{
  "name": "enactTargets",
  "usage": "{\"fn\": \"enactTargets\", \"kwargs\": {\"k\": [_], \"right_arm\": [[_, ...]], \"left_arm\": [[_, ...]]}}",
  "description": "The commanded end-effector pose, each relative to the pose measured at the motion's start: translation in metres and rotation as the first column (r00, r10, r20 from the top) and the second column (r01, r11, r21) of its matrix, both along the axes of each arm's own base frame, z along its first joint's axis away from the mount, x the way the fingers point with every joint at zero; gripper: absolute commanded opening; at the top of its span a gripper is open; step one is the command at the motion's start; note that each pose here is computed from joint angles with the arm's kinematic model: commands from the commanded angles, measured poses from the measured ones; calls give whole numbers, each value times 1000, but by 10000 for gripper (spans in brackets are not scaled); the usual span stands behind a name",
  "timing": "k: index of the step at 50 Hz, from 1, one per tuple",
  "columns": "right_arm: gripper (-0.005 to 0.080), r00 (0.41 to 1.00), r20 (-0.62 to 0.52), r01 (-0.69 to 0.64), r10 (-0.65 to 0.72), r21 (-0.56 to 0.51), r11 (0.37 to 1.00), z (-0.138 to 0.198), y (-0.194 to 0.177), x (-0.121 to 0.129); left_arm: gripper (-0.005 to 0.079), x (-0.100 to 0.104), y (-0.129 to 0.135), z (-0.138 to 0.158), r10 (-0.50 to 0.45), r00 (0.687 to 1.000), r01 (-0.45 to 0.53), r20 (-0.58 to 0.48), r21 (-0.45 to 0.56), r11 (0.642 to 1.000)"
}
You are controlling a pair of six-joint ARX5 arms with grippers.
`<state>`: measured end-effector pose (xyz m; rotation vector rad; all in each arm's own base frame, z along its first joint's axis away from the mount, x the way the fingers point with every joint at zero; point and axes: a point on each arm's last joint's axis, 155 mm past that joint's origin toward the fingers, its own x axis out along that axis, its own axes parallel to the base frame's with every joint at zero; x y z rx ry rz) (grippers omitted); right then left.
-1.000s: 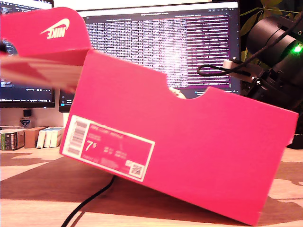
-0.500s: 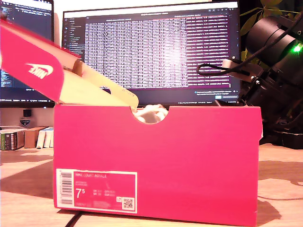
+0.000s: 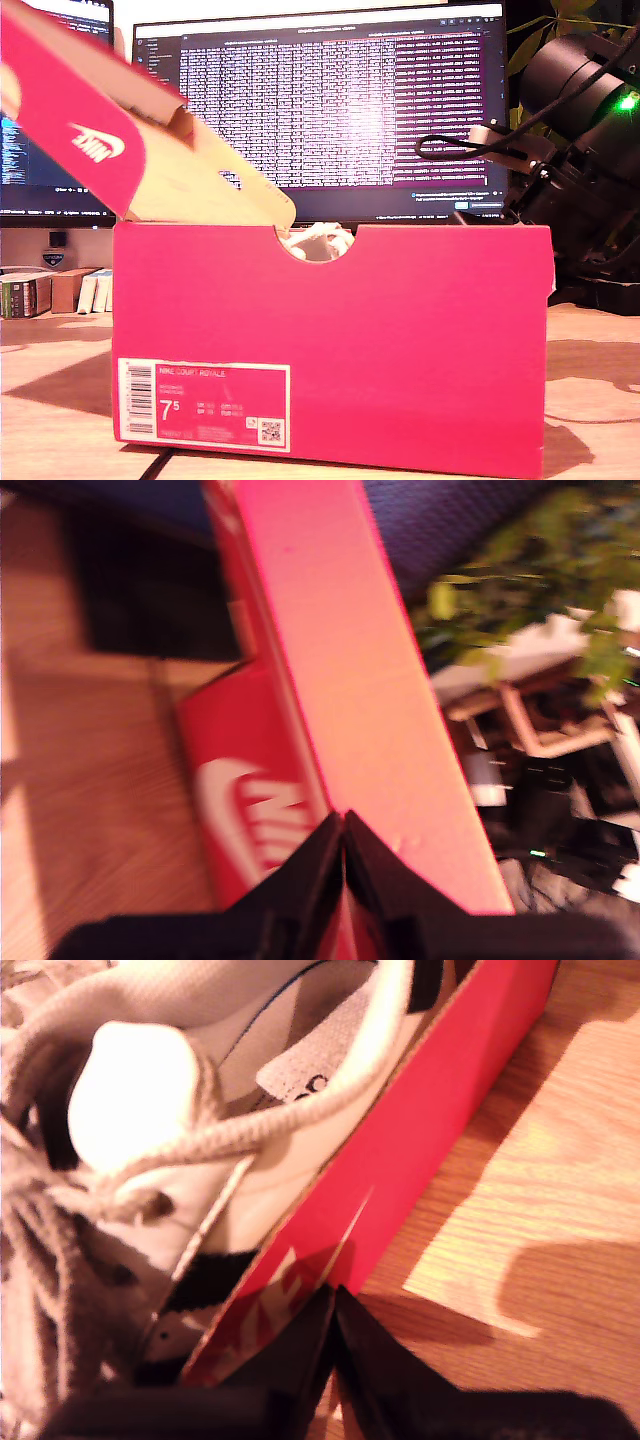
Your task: Close the red shoebox by pushing the lid with your left arm and holding the box in place with your right arm
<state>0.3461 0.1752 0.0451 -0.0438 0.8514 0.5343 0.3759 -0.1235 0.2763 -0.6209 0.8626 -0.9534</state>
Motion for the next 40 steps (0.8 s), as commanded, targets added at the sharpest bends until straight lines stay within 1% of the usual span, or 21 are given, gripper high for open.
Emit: {"fn": "enactTargets", "kwargs": {"k": [1, 24, 32, 36, 37, 38, 40], "right_arm": [[-12, 996, 8, -89, 89, 37, 995, 2, 28, -11], [-12, 996, 8, -86, 86, 37, 996, 2, 27, -10], [-12, 999, 7, -50, 50, 24, 998, 1, 12, -3], [-13, 1000, 2, 4, -4, -40, 999, -4, -11, 4], [-13, 1000, -3, -1, 1, -54, 999, -5, -15, 3], [-13, 999, 10, 39, -38, -114, 993, -7, -30, 8], [-13, 998, 11, 68, -67, -161, 985, -9, -45, 10]], "left_arm": [[-19, -21, -36, -23, -97, 990, 97, -102, -9, 995], [-19, -45, -101, -15, -259, 963, 258, -68, -32, 966], [-19, -54, -125, -11, -315, 948, 313, -41, -36, 949], [-19, -59, -137, -8, -340, 940, 339, -28, -39, 940], [-19, -60, -139, -7, -346, 938, 346, -18, -38, 938], [-19, -61, -142, -7, -352, 936, 352, -12, -39, 935], [-19, -63, -147, -5, -365, 931, 365, -1, -38, 930]]}}
